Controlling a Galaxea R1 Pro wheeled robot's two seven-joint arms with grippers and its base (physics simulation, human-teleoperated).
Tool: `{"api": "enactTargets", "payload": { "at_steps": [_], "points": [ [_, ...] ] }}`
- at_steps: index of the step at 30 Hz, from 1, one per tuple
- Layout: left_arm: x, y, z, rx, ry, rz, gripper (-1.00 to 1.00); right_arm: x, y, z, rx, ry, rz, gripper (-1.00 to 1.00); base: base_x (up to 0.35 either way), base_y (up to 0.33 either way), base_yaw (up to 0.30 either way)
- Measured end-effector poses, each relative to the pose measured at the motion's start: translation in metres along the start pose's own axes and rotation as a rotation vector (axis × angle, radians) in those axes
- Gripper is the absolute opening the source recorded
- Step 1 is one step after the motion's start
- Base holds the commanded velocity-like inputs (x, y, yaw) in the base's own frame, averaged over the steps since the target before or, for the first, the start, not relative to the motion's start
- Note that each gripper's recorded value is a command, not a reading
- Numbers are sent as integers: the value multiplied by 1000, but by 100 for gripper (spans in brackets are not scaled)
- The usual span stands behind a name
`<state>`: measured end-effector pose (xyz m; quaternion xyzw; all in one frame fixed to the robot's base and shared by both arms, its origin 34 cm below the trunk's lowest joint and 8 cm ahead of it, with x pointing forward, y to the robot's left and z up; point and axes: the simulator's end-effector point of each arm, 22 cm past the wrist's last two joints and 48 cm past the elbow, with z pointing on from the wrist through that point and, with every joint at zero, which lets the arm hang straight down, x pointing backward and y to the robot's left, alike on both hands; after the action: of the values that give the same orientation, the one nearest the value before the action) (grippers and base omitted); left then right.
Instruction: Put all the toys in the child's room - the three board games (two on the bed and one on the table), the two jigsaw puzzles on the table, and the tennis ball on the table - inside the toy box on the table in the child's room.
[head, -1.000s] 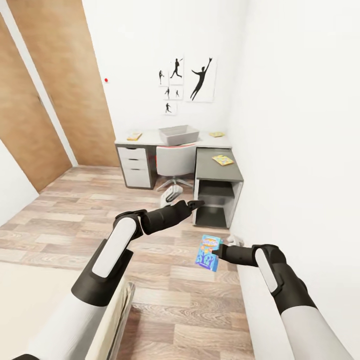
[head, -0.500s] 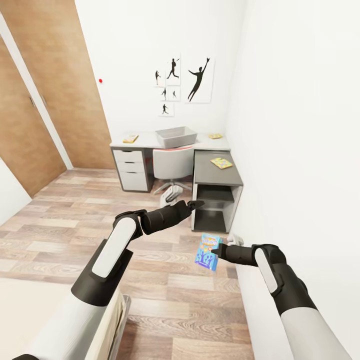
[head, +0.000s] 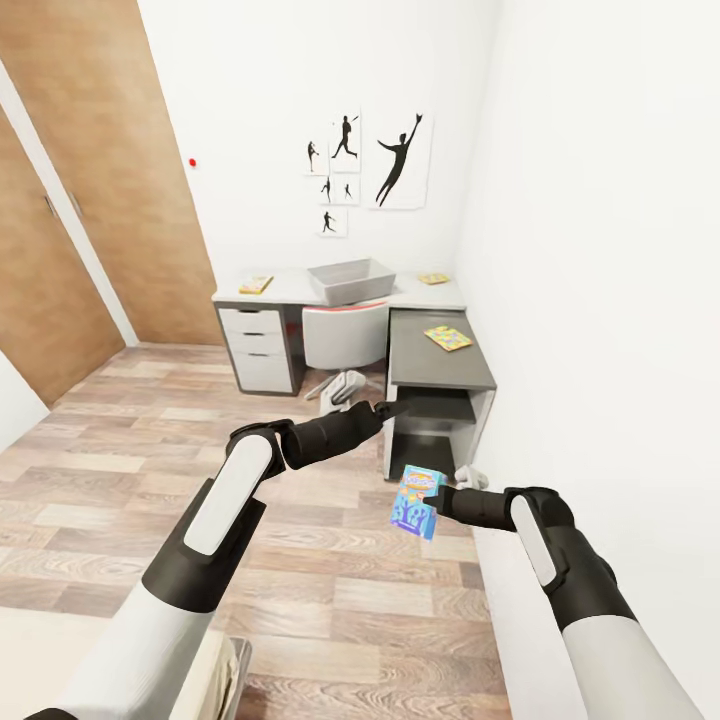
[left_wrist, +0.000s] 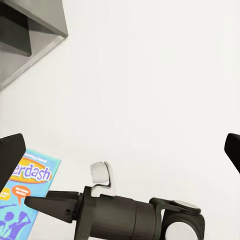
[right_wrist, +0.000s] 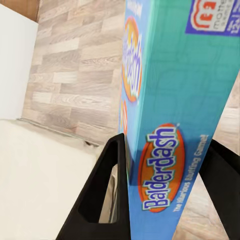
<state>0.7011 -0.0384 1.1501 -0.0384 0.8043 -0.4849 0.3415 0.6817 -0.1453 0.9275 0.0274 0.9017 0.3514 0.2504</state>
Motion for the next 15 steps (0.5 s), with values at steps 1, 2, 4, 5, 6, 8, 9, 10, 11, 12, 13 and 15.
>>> {"api": "enactTargets", "payload": {
  "at_steps": [1, 2, 4, 5, 6, 8, 9, 10, 11, 12, 13, 15],
  "points": [
    [0, 0, 0, -1, 0, 0, 100, 0, 0, 0, 0, 0, 0, -100, 340, -5, 0],
    [0, 0, 0, -1, 0, 0, 100, 0, 0, 0, 0, 0, 0, -100, 340, -15, 0],
    [0, 0, 0, -1, 0, 1, 100, 0, 0, 0, 1, -1, -1, -100, 340, -22, 0],
    [0, 0, 0, -2, 0, 1, 100, 0, 0, 0, 0, -1, 0, -100, 340, -41, 0],
    [0, 0, 0, -2, 0, 1, 100, -1, 0, 0, 0, -1, 0, -100, 340, -52, 0],
    [0, 1, 0, -2, -1, 1, 100, -1, 0, -1, 1, -2, -1, -100, 340, -65, 0],
    [0, 1, 0, -2, 0, 1, 100, -1, 0, -1, 0, -2, -1, -100, 340, -76, 0],
    [0, 1, 0, -3, 0, 1, 100, -1, 0, -1, 0, -3, -1, -100, 340, -81, 0],
    [0, 1, 0, -2, 0, 1, 100, -1, 0, -1, 0, -3, -1, -100, 340, -86, 0],
    [0, 1, 0, -2, 0, 1, 100, -1, 0, -1, 0, -3, -1, -100, 340, -90, 0],
    [0, 1, 0, -3, -1, 1, 100, -2, 0, -1, 0, -4, -2, -100, 340, -90, 0],
    [0, 1, 0, -3, -1, 1, 100, -2, 0, -1, 0, -4, -2, -100, 340, -95, 0]
  ]
}}
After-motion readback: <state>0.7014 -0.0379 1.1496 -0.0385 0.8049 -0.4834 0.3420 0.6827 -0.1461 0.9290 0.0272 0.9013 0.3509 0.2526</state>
